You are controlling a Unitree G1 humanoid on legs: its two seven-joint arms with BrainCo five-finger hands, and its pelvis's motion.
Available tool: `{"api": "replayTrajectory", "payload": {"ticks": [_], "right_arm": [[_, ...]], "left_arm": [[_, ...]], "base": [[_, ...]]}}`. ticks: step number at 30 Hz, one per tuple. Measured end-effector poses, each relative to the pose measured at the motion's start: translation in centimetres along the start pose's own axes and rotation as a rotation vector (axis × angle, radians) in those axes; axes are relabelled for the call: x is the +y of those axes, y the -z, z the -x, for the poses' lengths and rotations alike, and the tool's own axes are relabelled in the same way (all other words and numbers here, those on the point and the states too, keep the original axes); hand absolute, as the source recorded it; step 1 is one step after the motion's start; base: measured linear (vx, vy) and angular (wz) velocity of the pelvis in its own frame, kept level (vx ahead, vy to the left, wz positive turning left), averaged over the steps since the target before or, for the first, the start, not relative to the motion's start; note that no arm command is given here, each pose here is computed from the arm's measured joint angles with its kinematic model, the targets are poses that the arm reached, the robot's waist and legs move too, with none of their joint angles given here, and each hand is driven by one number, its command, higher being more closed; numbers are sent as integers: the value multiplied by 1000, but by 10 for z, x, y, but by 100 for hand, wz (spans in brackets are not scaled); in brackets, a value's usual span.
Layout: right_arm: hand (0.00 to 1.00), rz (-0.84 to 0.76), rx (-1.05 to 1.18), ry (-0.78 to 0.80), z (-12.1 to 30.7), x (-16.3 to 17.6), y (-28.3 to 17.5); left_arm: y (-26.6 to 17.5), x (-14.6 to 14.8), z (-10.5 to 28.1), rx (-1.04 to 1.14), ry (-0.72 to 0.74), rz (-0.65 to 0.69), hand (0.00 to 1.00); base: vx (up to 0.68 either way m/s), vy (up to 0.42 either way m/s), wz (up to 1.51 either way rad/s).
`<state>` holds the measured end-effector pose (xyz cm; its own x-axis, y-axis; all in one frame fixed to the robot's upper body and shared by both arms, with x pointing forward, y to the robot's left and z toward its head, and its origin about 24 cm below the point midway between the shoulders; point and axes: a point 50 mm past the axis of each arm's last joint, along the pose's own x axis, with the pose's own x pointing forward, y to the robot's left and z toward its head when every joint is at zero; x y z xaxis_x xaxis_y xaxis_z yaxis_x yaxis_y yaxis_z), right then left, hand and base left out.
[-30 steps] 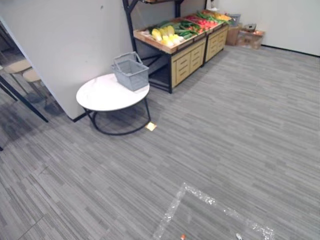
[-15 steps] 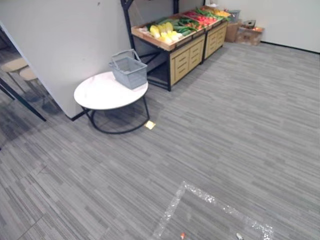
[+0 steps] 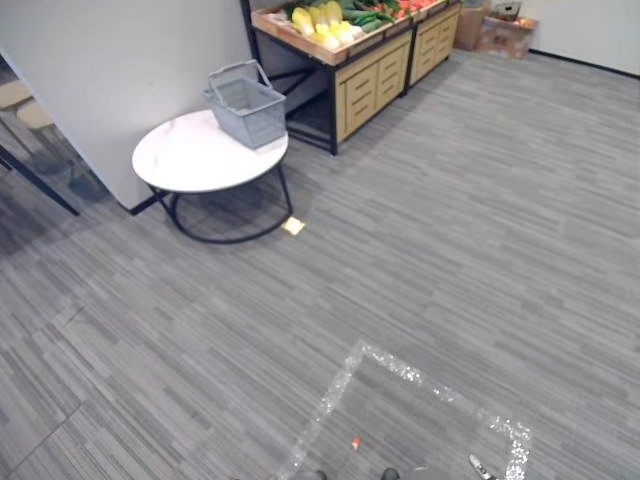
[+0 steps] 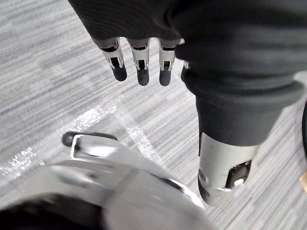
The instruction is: Pick vegetable in the basket
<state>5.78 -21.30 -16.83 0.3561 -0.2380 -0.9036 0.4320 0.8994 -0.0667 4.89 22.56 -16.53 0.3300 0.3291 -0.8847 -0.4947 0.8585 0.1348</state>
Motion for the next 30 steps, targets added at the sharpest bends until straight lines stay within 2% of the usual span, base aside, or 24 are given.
{"api": "replayTrajectory", "payload": {"ticks": [2, 6, 11, 15, 22, 25, 30], "right_arm": [[0, 36, 16, -1, 2, -2, 6], [0, 95, -37, -17, -2, -1, -13], [0, 202, -169, -102, -7, 27, -55], [0, 168, -142, -137, -6, 42, -44], [0, 103, -49, -84, -3, 17, -13], [0, 78, -49, -63, 0, 9, -8], [0, 77, -37, -52, 6, 3, 7]], "left_arm": [[2, -2, 1, 4, 4, 34, 0], [5, -9, 3, -2, 25, 40, 0], [20, -9, 7, 39, 14, 74, 0], [17, 4, 6, 25, -16, 47, 0], [4, 16, 1, 4, -4, -95, 0], [-16, -3, -4, -46, 51, -125, 0], [-51, -64, 0, -191, 196, -61, 0]], "base": [[161, -43, 15], [265, 52, -5], [483, 252, -46], [671, 320, -18], [688, 251, 25], [628, 53, 51], [650, -156, 104]]}}
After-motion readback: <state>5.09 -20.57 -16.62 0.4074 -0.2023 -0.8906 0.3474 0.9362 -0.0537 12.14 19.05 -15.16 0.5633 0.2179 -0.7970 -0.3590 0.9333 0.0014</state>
